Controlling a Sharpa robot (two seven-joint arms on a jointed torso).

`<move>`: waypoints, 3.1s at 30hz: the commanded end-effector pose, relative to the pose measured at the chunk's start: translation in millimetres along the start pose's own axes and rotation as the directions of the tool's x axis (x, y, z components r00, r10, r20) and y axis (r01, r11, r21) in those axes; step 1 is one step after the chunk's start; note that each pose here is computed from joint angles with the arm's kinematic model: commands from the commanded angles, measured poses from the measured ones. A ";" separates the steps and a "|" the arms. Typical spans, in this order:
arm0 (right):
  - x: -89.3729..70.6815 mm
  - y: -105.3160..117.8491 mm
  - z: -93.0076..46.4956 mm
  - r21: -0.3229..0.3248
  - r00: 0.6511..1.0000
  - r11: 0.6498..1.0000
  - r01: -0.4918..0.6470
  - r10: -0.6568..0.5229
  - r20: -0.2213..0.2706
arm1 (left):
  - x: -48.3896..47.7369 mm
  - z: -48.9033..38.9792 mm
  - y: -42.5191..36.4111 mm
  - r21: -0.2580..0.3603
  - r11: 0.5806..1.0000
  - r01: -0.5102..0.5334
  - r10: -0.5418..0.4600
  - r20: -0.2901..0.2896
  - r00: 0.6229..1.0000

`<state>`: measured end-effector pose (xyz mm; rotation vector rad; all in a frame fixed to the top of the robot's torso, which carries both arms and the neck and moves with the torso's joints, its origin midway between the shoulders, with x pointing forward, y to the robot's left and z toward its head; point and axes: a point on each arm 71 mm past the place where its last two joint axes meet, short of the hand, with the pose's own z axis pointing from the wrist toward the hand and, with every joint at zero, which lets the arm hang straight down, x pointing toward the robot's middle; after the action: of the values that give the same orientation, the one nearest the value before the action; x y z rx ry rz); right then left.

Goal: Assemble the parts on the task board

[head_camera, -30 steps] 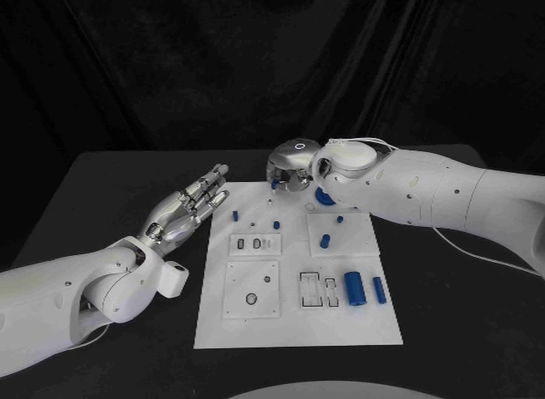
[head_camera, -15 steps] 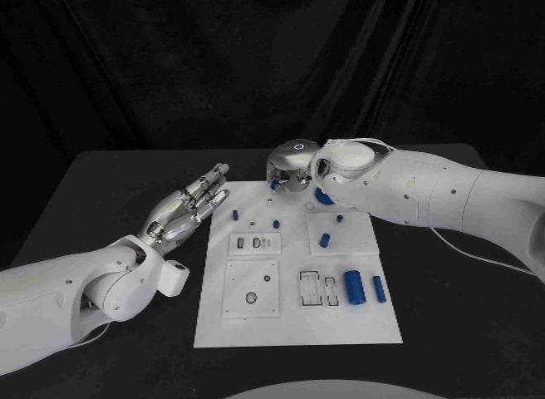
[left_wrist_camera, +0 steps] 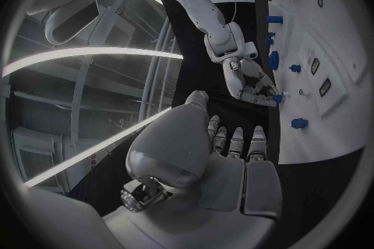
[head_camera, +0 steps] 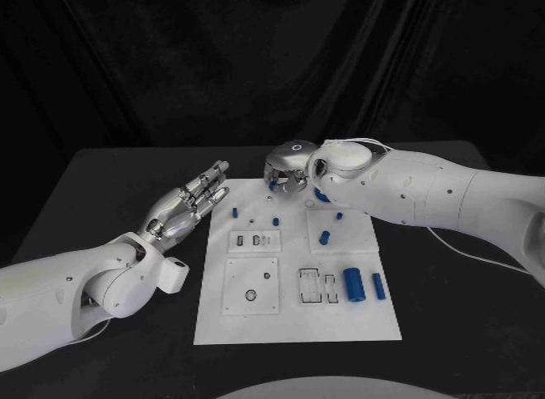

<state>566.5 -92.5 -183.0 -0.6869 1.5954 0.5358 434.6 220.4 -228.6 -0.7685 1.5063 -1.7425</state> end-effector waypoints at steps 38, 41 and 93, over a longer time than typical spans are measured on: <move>-32.1 -56.0 -117.8 0.094 0.983 0.993 -0.074 0.056 0.177 | -10.1 -8.3 -8.7 0.089 0.996 0.000 0.000 0.002 1.000; -21.0 -62.5 -123.2 0.136 0.988 0.987 -0.088 0.069 0.138 | -10.4 -8.3 -8.5 0.088 0.996 0.000 0.000 0.002 1.000; 36.1 -76.1 -107.3 0.250 0.993 0.962 -0.105 0.114 -0.021 | -10.0 -7.0 -6.4 0.077 0.997 0.015 -0.013 -0.016 1.000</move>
<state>540.1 -223.5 -198.3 -0.4332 1.6892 0.4159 435.4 234.5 -229.6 -0.7770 1.5134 -1.7402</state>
